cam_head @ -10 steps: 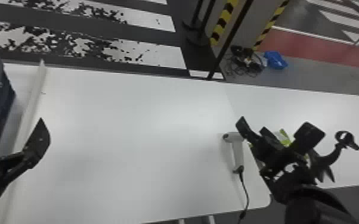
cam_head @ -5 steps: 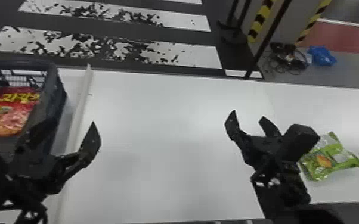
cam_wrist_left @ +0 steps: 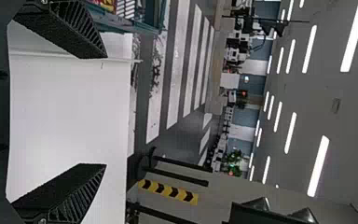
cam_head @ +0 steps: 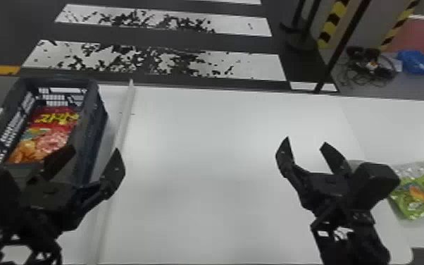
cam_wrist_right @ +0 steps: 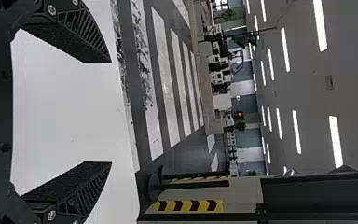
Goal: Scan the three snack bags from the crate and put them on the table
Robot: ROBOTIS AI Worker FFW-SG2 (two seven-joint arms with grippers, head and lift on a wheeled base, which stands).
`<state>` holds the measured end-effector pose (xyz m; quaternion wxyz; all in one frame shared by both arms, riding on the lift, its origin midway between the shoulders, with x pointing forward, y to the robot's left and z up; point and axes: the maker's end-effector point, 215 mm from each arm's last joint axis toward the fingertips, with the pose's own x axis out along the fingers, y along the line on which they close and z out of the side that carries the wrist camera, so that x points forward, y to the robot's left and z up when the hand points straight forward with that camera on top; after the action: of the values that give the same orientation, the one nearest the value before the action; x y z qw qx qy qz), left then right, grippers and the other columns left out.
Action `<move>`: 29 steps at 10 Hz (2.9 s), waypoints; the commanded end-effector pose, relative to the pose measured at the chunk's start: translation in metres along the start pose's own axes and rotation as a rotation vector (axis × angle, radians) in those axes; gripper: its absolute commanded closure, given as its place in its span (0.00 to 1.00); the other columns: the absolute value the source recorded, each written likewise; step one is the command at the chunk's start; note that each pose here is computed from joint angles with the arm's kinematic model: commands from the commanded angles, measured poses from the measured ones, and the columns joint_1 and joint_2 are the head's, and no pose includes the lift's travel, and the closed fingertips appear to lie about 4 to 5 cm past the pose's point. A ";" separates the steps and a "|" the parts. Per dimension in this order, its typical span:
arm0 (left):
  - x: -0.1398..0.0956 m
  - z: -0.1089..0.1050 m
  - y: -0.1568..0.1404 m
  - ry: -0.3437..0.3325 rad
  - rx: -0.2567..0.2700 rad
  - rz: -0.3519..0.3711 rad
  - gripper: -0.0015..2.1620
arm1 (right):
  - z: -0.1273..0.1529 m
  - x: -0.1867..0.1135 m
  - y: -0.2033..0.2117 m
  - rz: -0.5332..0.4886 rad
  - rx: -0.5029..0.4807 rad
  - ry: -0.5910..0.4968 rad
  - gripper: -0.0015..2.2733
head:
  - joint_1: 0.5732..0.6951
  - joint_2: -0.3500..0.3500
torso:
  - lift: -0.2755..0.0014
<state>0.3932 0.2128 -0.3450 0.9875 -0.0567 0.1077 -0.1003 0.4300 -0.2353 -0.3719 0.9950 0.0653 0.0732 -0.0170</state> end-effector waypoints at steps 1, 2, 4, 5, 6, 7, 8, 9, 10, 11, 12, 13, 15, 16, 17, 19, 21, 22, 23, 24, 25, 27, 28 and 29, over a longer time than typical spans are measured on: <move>0.003 0.001 0.042 0.098 -0.051 0.057 0.01 | -0.004 -0.003 0.022 0.043 -0.034 0.008 0.05 | 1.00 0.44 | 0.66; 0.011 -0.008 0.062 0.189 -0.097 0.081 0.03 | -0.009 -0.005 0.034 0.066 -0.055 0.016 0.05 | 1.00 0.52 | 0.66; 0.034 0.015 0.090 0.234 -0.127 0.108 0.04 | -0.014 -0.007 0.041 0.086 -0.090 0.028 0.05 | 1.00 0.62 | 0.66; 0.048 0.025 0.099 0.248 -0.130 0.111 0.04 | -0.018 -0.006 0.040 0.084 -0.100 0.039 0.06 | 1.00 0.67 | 0.66; 0.057 0.038 0.106 0.234 -0.136 0.115 0.04 | -0.019 -0.007 0.037 0.079 -0.108 0.043 0.06 | 1.00 0.69 | 0.66; 0.064 0.050 0.116 0.213 -0.150 0.128 0.04 | -0.024 -0.007 0.035 0.075 -0.121 0.055 0.06 | 1.00 0.70 | 0.66; 0.073 0.054 0.126 0.217 -0.153 0.141 0.04 | -0.028 -0.009 0.033 0.073 -0.132 0.063 0.06 | 1.00 0.70 | 0.66; 0.082 0.053 0.147 0.243 -0.140 0.171 0.04 | -0.034 -0.011 0.032 0.071 -0.143 0.074 0.06 | 1.00 0.71 | 0.66; 0.086 0.049 0.171 0.275 -0.143 0.216 0.04 | -0.038 -0.013 0.029 0.069 -0.149 0.082 0.06 | 1.00 0.72 | 0.66; 0.091 0.048 0.186 0.288 -0.145 0.234 0.04 | -0.042 -0.014 0.027 0.068 -0.159 0.089 0.06 | 1.00 0.75 | 0.66; 0.094 0.042 0.196 0.317 -0.152 0.247 0.04 | -0.047 -0.015 0.027 0.069 -0.160 0.098 0.06 | 1.00 0.78 | 0.66; 0.094 0.033 0.203 0.351 -0.156 0.264 0.04 | -0.050 -0.015 0.027 0.070 -0.163 0.103 0.06 | 1.00 0.80 | 0.66; 0.097 0.012 0.206 0.426 -0.159 0.278 0.04 | -0.050 -0.016 0.029 0.078 -0.169 0.103 0.06 | 1.00 0.82 | 0.66; 0.101 0.007 0.206 0.451 -0.147 0.282 0.04 | -0.050 -0.017 0.028 0.082 -0.174 0.102 0.06 | 1.00 0.82 | 0.66; 0.106 0.006 0.207 0.455 -0.154 0.279 0.04 | -0.049 -0.017 0.028 0.084 -0.177 0.101 0.06 | 1.00 0.82 | 0.66; 0.112 0.002 0.209 0.477 -0.155 0.284 0.04 | -0.048 -0.018 0.025 0.085 -0.189 0.097 0.06 | 1.00 0.82 | 0.66; 0.115 -0.013 0.212 0.519 -0.160 0.291 0.04 | -0.047 -0.018 0.022 0.085 -0.200 0.096 0.06 | 1.00 0.81 | 0.66; 0.115 -0.021 0.211 0.537 -0.160 0.291 0.04 | -0.046 -0.017 0.022 0.082 -0.202 0.092 0.06 | 1.00 0.81 | 0.66; 0.117 -0.026 0.215 0.553 -0.155 0.301 0.04 | -0.045 -0.016 0.022 0.084 -0.206 0.089 0.06 | 1.00 0.81 | 0.66; 0.119 -0.035 0.218 0.576 -0.160 0.305 0.04 | -0.043 -0.015 0.023 0.084 -0.205 0.086 0.06 | 1.00 0.81 | 0.66; 0.122 -0.043 0.217 0.598 -0.172 0.296 0.04 | -0.042 -0.014 0.024 0.083 -0.205 0.084 0.06 | 1.00 0.81 | 0.66; 0.125 -0.060 0.215 0.654 -0.201 0.278 0.13 | -0.044 -0.009 0.023 0.079 -0.212 0.082 0.06 | 1.00 0.81 | 0.66; 0.125 -0.068 0.214 0.693 -0.213 0.275 0.22 | -0.043 -0.007 0.024 0.083 -0.207 0.076 0.06 | 1.00 0.80 | 0.66; 0.124 -0.074 0.216 0.707 -0.220 0.283 0.57 | -0.042 -0.005 0.024 0.077 -0.207 0.072 0.06 | 1.00 0.80 | 0.66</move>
<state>0.5365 0.3892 -0.4671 0.8844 -0.1078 0.4530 0.0325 0.4188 -0.2066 -0.4095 0.9930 -0.0345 0.1087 0.0313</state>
